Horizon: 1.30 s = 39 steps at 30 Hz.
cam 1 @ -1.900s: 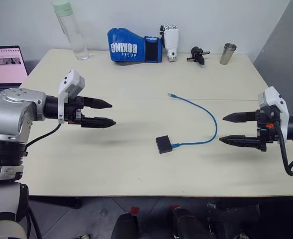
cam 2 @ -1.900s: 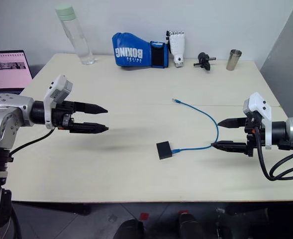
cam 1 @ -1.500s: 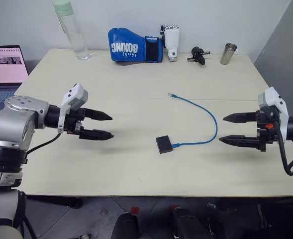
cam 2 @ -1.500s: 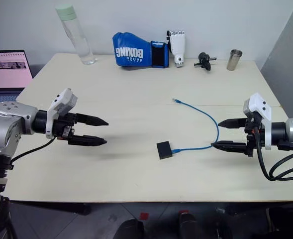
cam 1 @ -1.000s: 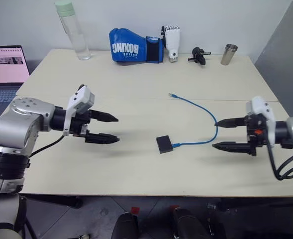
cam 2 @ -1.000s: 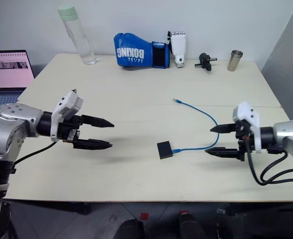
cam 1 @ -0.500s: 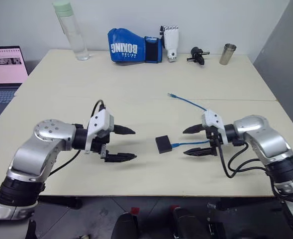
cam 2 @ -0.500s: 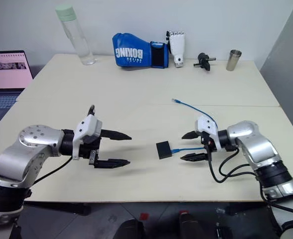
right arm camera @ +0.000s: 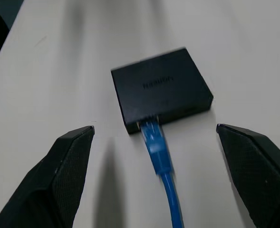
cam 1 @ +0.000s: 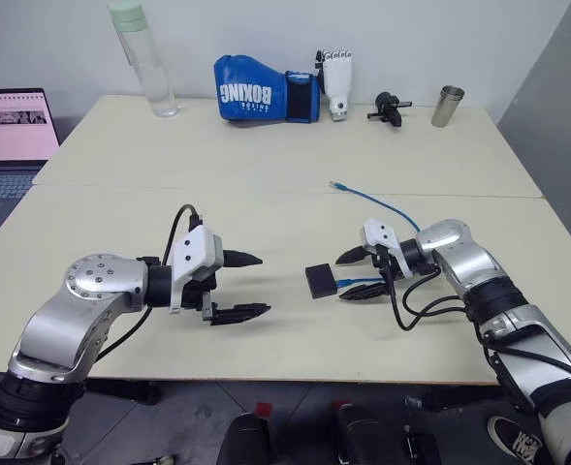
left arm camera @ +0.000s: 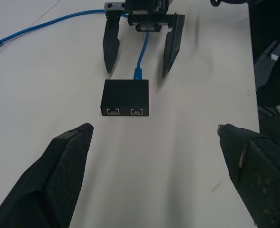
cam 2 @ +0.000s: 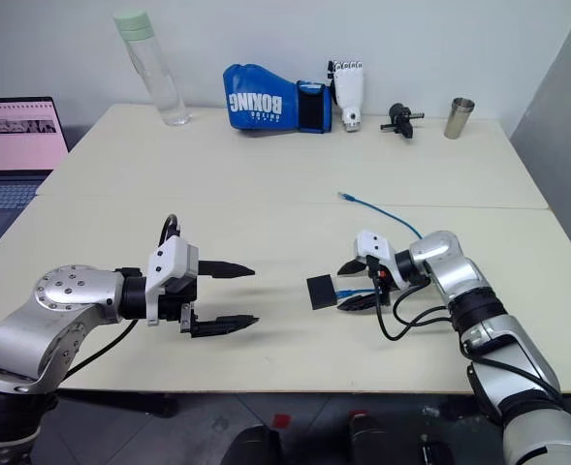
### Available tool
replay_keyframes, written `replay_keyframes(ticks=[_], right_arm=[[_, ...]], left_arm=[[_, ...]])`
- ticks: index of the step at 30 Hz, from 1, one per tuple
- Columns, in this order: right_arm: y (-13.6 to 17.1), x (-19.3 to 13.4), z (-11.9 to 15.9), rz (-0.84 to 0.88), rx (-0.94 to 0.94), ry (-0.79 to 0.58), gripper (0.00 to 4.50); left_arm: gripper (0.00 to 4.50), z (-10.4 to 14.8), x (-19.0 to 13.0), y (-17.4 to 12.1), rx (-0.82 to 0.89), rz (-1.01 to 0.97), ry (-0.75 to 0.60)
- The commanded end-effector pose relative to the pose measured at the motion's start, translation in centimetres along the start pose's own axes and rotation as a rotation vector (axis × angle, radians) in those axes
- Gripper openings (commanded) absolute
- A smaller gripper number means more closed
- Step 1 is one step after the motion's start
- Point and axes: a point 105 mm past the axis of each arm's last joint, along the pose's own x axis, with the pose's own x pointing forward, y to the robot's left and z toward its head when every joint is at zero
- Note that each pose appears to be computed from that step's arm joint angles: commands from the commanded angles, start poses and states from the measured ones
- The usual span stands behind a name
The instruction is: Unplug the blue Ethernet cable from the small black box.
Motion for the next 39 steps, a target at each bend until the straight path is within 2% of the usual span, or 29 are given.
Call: replay_keyframes(ticks=[1, 5, 8, 12, 20, 24, 27, 29, 33, 39], right_arm=[[-0.3, -1.3, -0.1, 0.009, -0.029, 0.031, 4.36], [-0.8, -1.1, -0.3, -0.010, -0.030, 0.032, 4.36], [-1.4, -0.6, 0.1, -0.033, 0.002, -0.001, 3.87], [-1.2, -0.2, -0.2, -0.013, -0.004, 0.005, 2.79], [-0.8, 0.2, -0.3, 0.017, -0.022, 0.018, 0.93], [-1.5, -0.6, -0.3, -0.039, -0.038, 0.028, 0.09], [-1.7, -1.7, 0.3, -0.071, -0.082, 0.019, 0.06], [-2.0, -3.3, 1.9, -0.139, -0.187, -0.004, 0.06], [-3.1, -7.3, 6.5, -0.420, -0.440, -0.046, 0.06], [-3.2, -8.4, 8.1, -0.759, -0.795, 0.001, 0.06]], left_arm=[[4.49, 0.9, -0.7, -0.2, 0.037, 0.016, -0.004], [4.49, 1.0, -0.6, 0.5, 0.041, 0.040, -0.010], [4.50, 1.7, -0.3, 0.8, 0.057, 0.037, -0.024], [4.50, 2.1, 0.0, 0.9, 0.059, 0.031, -0.037], [4.50, 1.9, 0.2, 0.9, 0.061, 0.024, -0.034], [4.50, 1.9, 0.3, 1.1, 0.050, 0.032, -0.039], [4.50, 1.6, 0.2, 1.2, 0.041, 0.035, -0.036], [4.50, 1.9, -0.2, 1.7, 0.002, 0.060, -0.060], [4.50, 4.6, -1.2, 4.5, -0.176, 0.114, -0.205], [4.50, 6.8, -0.3, 5.9, -0.250, 0.062, -0.335]])
